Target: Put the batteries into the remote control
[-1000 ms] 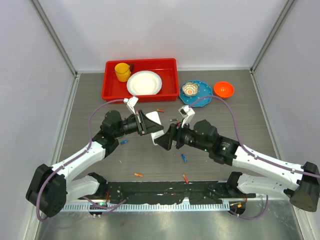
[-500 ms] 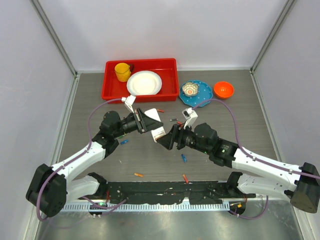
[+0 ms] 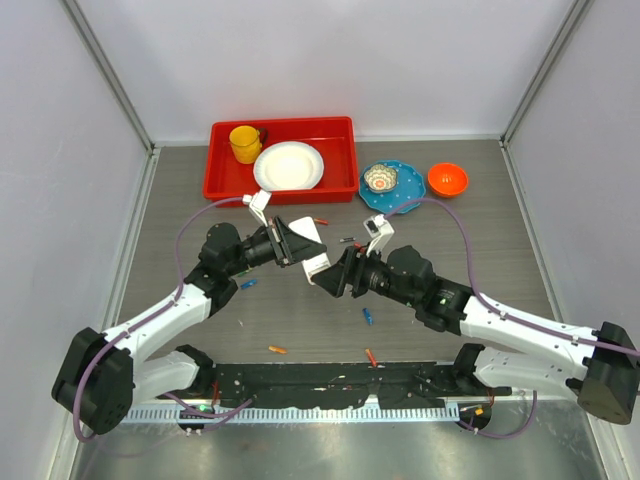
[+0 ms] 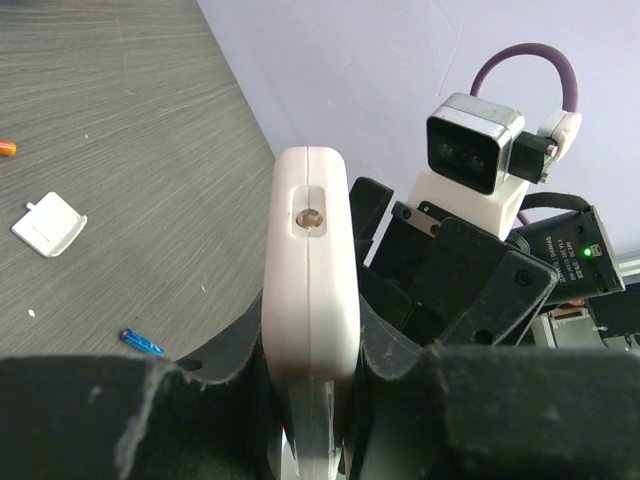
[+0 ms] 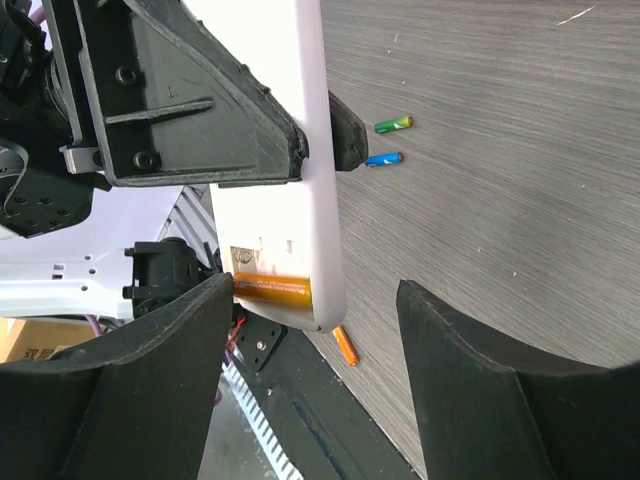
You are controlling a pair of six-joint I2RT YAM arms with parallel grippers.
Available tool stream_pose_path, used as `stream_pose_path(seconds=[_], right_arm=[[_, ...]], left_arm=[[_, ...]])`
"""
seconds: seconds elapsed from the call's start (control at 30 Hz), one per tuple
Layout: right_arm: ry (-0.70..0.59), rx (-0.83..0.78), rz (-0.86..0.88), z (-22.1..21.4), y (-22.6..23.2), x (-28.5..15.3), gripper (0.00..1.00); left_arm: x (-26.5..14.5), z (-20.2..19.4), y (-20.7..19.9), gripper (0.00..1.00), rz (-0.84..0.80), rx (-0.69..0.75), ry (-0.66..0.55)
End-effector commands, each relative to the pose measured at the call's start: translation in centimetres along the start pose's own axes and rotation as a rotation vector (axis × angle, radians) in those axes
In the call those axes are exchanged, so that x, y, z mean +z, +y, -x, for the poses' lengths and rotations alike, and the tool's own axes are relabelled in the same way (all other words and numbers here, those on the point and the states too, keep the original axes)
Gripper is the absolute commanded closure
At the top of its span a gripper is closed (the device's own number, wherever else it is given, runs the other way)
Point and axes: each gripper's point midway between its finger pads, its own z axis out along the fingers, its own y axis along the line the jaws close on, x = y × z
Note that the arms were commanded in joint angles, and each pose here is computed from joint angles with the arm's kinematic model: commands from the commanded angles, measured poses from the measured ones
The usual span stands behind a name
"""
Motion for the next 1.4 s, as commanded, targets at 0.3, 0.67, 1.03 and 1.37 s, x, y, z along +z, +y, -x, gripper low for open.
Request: stream_pose_path(seconds=[0.3, 0.67, 1.03, 1.37], right_arm=[[-0.003, 0.006, 0.021, 0.2, 0.3, 0.9, 0.41], [-0.077, -0.001, 0.096, 3.0, 2.4, -0.7, 0.2], [-0.268, -0.181, -0.267, 8.4, -3.1, -5.2, 0.18], [-0.035, -0.349, -0.551, 2.9, -11.9, -1.8, 0.3]], left_arm=[[-0.5, 1.3, -3.1, 1.0, -0.089, 0.065, -0.054], [-0.6, 0.9, -1.9, 1.0, -0.045, 0.081, -0.043], [-0.8, 0.6, -1.7, 1.0, -0.057, 0.086, -0.03], [-3.6, -2.4, -5.0, 1.0, -0.214, 0.108, 0.083]])
